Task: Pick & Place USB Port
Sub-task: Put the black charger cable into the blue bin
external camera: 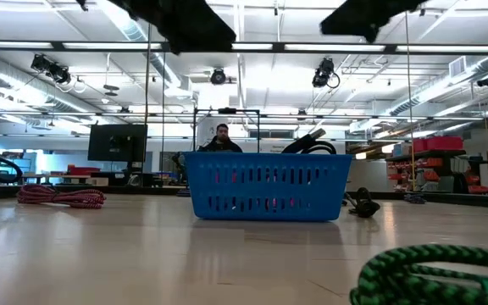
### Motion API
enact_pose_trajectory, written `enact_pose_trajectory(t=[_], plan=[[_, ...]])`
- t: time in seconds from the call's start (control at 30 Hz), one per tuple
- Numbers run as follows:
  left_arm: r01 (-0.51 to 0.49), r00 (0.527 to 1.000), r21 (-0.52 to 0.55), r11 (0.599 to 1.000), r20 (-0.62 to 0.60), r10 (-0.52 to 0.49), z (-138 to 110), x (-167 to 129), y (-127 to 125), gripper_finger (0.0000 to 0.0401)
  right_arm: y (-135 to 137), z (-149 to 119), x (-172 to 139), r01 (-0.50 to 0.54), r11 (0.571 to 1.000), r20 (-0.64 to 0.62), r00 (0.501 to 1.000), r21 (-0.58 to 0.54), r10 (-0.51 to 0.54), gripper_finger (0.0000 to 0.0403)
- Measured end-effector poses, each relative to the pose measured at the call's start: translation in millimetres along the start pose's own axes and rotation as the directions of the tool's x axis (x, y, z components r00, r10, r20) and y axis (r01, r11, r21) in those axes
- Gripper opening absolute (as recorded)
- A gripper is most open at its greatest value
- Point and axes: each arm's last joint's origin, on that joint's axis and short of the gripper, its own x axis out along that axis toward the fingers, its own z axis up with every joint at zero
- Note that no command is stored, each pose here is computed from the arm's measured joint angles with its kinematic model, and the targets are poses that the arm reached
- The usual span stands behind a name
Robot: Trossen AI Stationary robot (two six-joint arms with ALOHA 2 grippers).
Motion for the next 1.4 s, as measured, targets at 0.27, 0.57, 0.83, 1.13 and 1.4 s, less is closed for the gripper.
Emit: enact_pose_trajectory(t=[0.27, 0.57, 0.83, 1.13, 1.4], plan=[[-0.02, 1.0, 0.004, 1.0, -0.018, 0.02, 9.3, -35.6, 14.1, 0.0179, 17.1, -29.8, 61.1, -0.003, 0.993, -0.527, 0.848, -0.116, -0.059, 0.0112], [-0.025, 0.987, -0.022, 0.999, -0.16, 0.021, -7.3, -37.3, 14.1, 0.0179, 8.3, -50.1, 90.0, 0.085, 0.989, -0.61, 0.78, -0.122, -0.142, 0.0163], [0.006, 0.985, -0.02, 1.0, -0.172, -0.01, -13.7, -39.5, 5.6, 0.0179, -12.8, -60.1, 102.9, 0.151, 0.985, -0.644, 0.746, -0.087, -0.171, 0.0189], [0.025, 0.987, -0.018, 1.0, -0.16, -0.027, -12.9, -41.9, -0.3, 0.0179, -24.3, -95.1, 107.9, 0.183, 0.983, -0.647, 0.747, -0.021, -0.153, 0.019], [0.025, 0.987, -0.017, 1.0, -0.161, -0.027, -12.9, -41.9, -0.4, 0.0179, -29.9, -119.2, 110.4, 0.216, 0.976, -0.609, 0.778, 0.025, -0.157, 0.019]])
